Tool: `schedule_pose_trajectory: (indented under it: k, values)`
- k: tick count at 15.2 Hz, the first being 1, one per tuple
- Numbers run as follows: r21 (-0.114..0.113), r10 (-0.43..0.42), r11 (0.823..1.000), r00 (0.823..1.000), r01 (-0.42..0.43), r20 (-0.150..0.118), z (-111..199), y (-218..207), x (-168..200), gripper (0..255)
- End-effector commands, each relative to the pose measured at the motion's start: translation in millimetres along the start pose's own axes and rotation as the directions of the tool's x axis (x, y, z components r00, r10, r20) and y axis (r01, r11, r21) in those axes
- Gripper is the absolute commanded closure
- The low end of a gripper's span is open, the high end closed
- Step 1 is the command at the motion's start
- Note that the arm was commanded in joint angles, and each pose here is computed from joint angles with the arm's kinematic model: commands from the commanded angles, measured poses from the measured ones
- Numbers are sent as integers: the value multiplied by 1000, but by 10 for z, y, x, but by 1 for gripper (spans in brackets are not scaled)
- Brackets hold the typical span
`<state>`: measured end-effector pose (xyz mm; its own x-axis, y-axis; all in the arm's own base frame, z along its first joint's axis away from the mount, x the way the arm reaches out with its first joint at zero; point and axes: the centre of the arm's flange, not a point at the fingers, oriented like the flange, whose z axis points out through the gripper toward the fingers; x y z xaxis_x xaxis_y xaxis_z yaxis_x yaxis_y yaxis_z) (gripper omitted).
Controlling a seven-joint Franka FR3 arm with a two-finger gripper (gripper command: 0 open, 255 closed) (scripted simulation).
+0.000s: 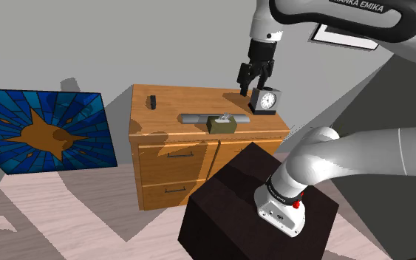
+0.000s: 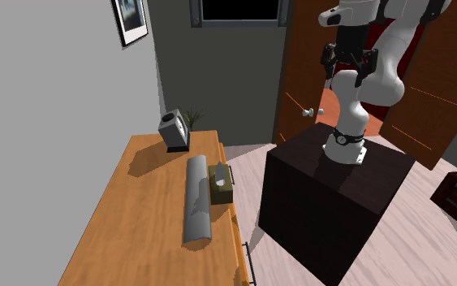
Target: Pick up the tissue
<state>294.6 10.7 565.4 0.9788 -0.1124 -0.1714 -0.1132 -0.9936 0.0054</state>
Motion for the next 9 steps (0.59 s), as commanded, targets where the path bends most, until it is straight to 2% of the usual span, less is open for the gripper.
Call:
schedule_pose_trajectory:
  k: [1, 5, 9]
  values:
    - [0, 0, 1000, 1000, 0, 0, 0, 0, 0, 0]
    - [36, 98, 995, 994, -96, -47, 372, 193, 272, 0]
    - [76, 195, 979, 977, -189, -90, 737, 400, 542, 0]
